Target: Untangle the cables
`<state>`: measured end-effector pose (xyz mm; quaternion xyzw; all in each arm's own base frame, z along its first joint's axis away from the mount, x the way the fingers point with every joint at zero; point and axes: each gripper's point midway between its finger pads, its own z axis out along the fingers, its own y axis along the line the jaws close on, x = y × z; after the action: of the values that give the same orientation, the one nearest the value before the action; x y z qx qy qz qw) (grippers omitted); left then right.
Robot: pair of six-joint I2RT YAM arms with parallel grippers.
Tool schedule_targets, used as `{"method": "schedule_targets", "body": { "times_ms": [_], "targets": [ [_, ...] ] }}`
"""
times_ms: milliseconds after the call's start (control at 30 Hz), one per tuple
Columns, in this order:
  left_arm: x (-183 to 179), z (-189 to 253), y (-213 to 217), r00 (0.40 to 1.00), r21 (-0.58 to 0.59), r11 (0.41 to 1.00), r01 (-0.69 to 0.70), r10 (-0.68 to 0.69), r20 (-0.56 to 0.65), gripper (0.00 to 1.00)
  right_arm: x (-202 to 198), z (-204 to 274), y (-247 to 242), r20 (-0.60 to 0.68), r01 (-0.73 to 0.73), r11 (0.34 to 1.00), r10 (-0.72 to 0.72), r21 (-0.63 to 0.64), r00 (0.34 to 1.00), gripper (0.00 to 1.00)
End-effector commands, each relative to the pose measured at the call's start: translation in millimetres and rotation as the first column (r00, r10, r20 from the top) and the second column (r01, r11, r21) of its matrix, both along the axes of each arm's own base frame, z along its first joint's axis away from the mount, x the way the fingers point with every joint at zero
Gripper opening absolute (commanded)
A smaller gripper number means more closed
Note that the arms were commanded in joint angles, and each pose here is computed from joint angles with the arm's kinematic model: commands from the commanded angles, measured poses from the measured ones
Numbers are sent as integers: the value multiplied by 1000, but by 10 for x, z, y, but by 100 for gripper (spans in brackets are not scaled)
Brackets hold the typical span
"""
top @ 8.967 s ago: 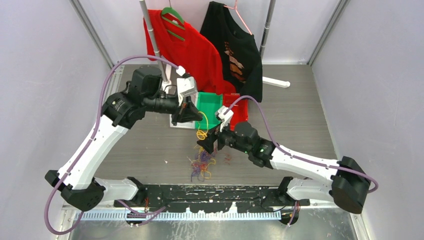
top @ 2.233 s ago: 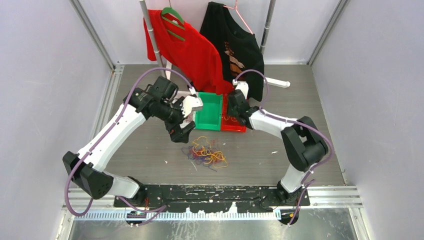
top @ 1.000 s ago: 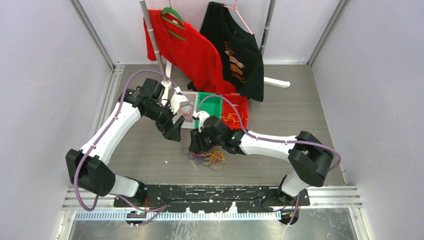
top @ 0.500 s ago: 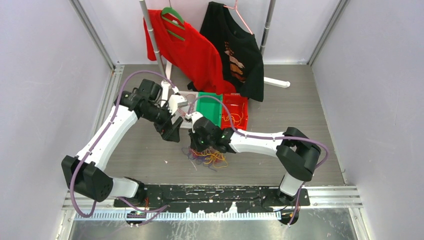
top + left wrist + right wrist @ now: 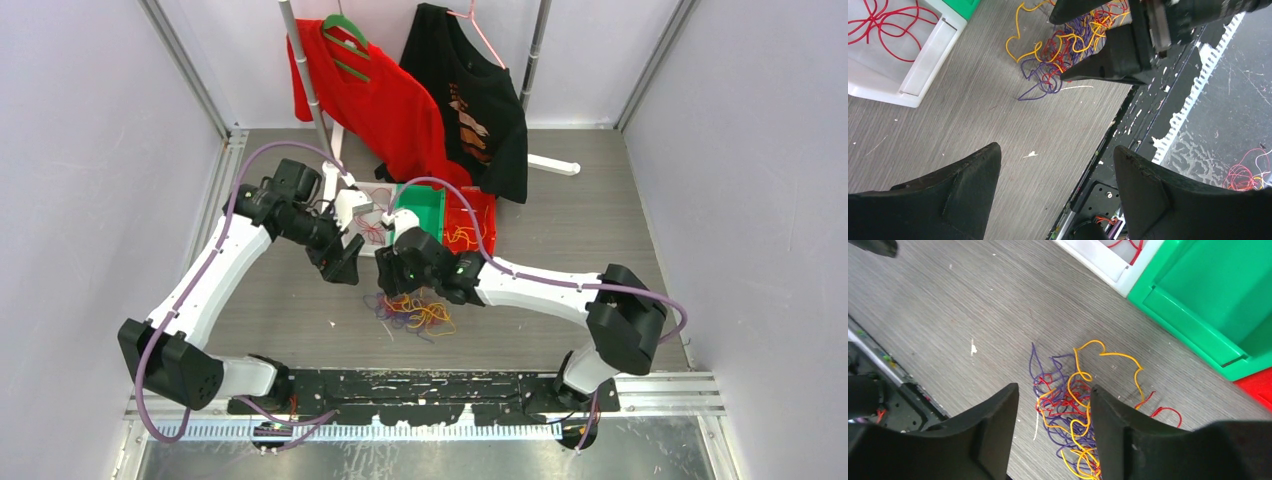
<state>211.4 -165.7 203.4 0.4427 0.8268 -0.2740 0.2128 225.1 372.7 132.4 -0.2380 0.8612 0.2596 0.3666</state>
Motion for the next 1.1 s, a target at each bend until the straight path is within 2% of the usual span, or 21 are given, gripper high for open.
{"method": "schedule_targets", "body": {
  "times_ms": [0, 67, 167, 233, 467, 533, 733, 900, 1067],
  "targets": [
    [-13, 175, -37, 998, -47, 999, 24, -21, 52, 83, 14, -46, 73, 19, 82, 996, -81, -25, 997, 62],
    [-10, 190, -41, 998, -49, 998, 25, -22, 59, 83, 12, -165, 124, 22, 92, 994, -91, -61, 996, 62],
    [-13, 191, -35, 998, -47, 999, 24, -21, 60, 83, 57, -258, 181, 32, 104, 991, -102, -82, 994, 54],
    [-16, 188, -30, 998, -45, 999, 23, -20, 61, 83, 92, -282, 215, 40, 111, 991, -108, -78, 993, 47],
    [-26, 146, -4, 998, -29, 999, 30, -28, 61, 83, 207, -177, 238, 95, 134, 989, -127, -69, 987, 7],
    [-77, 222, 22, 995, -34, 999, 38, -35, 92, 83, 205, -40, 226, 117, 125, 991, -119, -43, 986, 2],
    [-193, 302, -5, 984, -73, 991, 110, -99, 147, 86, -64, 499, 280, 112, -19, 993, 6, 114, 994, 1],
    [-347, 324, -12, 956, -98, 972, 215, -189, 226, 93, -443, 920, 298, 92, -165, 942, 144, 293, 985, 1],
    [-332, 317, -82, 925, -140, 957, 254, -198, 324, 94, -646, 1168, 319, 87, -246, 898, 230, 365, 969, 1]
  ]
}}
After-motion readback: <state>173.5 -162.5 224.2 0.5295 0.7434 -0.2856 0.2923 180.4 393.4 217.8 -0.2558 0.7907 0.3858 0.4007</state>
